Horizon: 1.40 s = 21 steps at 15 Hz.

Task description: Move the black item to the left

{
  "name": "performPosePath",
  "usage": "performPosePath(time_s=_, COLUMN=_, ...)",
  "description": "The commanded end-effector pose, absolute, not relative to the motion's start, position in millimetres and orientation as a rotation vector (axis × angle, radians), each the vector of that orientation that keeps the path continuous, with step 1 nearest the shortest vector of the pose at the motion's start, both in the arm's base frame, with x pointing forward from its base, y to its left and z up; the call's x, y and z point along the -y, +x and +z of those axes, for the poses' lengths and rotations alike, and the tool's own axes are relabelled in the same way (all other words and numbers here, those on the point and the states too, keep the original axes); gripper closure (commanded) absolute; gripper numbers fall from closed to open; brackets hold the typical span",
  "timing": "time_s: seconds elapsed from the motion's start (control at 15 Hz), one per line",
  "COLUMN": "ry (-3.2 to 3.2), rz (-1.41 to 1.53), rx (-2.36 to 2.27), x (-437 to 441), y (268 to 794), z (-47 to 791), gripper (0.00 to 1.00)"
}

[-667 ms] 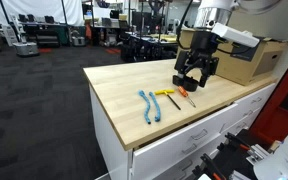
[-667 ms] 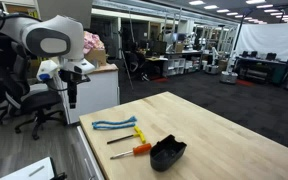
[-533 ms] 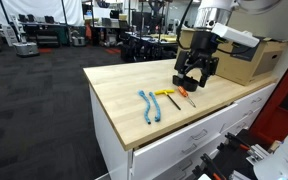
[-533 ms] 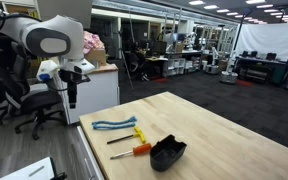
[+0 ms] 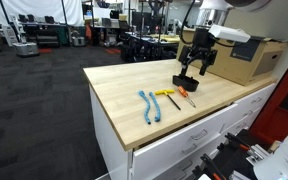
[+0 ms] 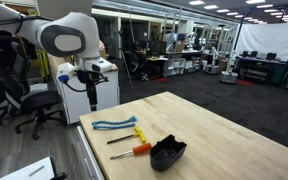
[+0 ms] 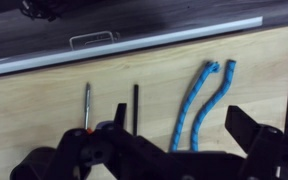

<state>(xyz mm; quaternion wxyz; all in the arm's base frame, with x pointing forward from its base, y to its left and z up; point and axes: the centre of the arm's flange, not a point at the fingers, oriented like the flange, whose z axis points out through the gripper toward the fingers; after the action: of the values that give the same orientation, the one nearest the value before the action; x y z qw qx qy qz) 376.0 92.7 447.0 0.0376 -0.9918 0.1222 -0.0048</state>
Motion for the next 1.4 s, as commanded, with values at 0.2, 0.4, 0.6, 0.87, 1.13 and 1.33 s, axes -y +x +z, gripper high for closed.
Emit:
performPosePath(time_s=0.2, ry=-3.022, rz=-0.095, rx=-0.227, x=25, y=470, z=419, gripper=0.00)
performPosePath(time_s=0.4, ry=-3.020, rz=-0.093, rx=-0.137, x=80, y=501, z=393, gripper=0.00)
performPosePath(time_s=0.6, ry=-3.037, rz=-0.083, rx=-0.068, x=114, y=526, z=367, gripper=0.00)
performPosePath(time_s=0.87, ry=-3.067, rz=-0.040, rx=-0.078, x=125, y=556, z=331, gripper=0.00)
performPosePath(time_s=1.13, ry=-3.090, rz=0.016, rx=-0.122, x=129, y=573, z=297, gripper=0.00)
performPosePath(time_s=1.33, ry=-3.108, rz=0.046, rx=-0.182, x=135, y=579, z=280, gripper=0.00)
